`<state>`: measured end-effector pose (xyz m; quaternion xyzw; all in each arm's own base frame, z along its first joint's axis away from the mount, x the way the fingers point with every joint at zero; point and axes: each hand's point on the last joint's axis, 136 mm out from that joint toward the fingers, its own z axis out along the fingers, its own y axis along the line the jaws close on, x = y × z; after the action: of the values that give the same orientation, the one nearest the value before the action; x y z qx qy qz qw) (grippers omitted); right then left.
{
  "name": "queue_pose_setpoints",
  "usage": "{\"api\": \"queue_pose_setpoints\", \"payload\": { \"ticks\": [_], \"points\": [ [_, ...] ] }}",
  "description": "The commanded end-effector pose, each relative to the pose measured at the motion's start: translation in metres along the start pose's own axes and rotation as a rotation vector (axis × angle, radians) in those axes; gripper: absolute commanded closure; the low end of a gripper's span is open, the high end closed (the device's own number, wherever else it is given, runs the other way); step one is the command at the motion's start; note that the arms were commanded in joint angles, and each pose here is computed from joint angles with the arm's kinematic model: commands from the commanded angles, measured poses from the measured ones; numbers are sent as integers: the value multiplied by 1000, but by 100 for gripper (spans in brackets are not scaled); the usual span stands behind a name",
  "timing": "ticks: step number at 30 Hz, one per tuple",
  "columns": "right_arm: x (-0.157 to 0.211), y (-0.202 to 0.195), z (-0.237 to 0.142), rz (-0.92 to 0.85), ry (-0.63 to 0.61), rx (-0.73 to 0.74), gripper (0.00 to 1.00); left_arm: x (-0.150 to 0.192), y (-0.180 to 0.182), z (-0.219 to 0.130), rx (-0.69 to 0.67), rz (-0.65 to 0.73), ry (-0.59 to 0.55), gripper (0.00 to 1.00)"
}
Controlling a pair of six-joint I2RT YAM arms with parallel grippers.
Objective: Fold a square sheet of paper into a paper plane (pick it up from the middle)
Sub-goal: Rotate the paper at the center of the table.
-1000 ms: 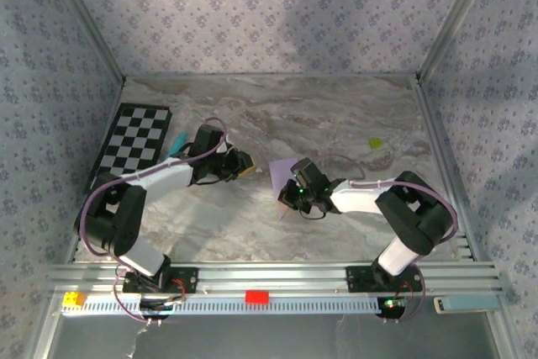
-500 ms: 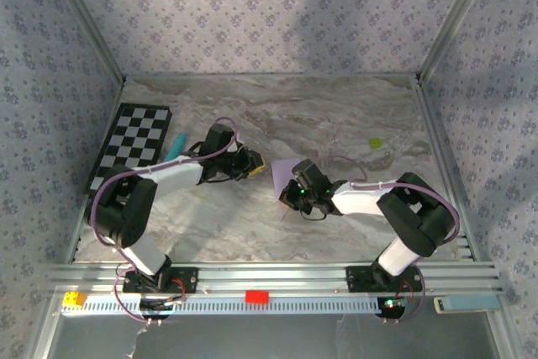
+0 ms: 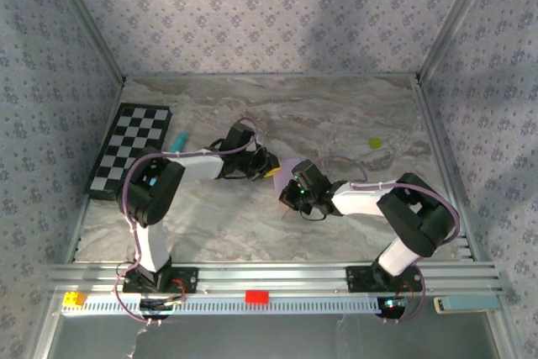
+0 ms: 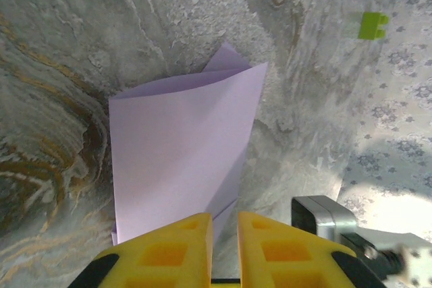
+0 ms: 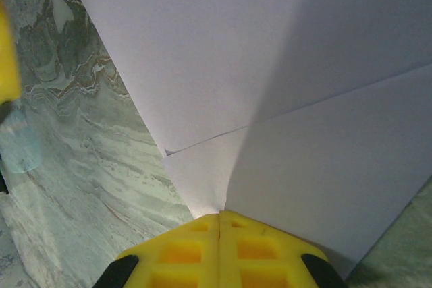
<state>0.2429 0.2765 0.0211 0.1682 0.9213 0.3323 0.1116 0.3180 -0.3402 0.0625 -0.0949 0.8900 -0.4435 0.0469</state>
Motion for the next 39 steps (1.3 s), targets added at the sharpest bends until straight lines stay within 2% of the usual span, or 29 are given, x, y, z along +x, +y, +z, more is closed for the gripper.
{"api": "queue_pose_setpoints", "payload": {
  "ticks": [1,5,13,18,22,26,29,34,39],
  "points": [
    [6,-24,1,32,4,84,95,3,-8,11,13,3,32,83],
    [5,-20,0,28,3,69,94,7,10,21,-31,-21,53,86],
    [-5,7,-13,-38,-26,-8,84,16,45,27,-107,-45,71,92],
    [-15,10,-25,-52,-50,-22,77,16,48,25,-121,-40,72,92],
    [-22,1,-32,-53,-63,23,74,16,47,22,-130,-13,85,92],
    [-29,-2,-36,-54,-56,17,74,19,46,21,-130,9,106,92],
    [-30,10,-37,-81,-46,-42,76,20,45,20,-131,21,109,92],
    [-24,29,-31,-129,14,-118,86,20,46,19,-135,31,110,92],
    [-17,23,-20,-124,53,-109,92,20,44,18,-132,38,106,92]
  ]
}}
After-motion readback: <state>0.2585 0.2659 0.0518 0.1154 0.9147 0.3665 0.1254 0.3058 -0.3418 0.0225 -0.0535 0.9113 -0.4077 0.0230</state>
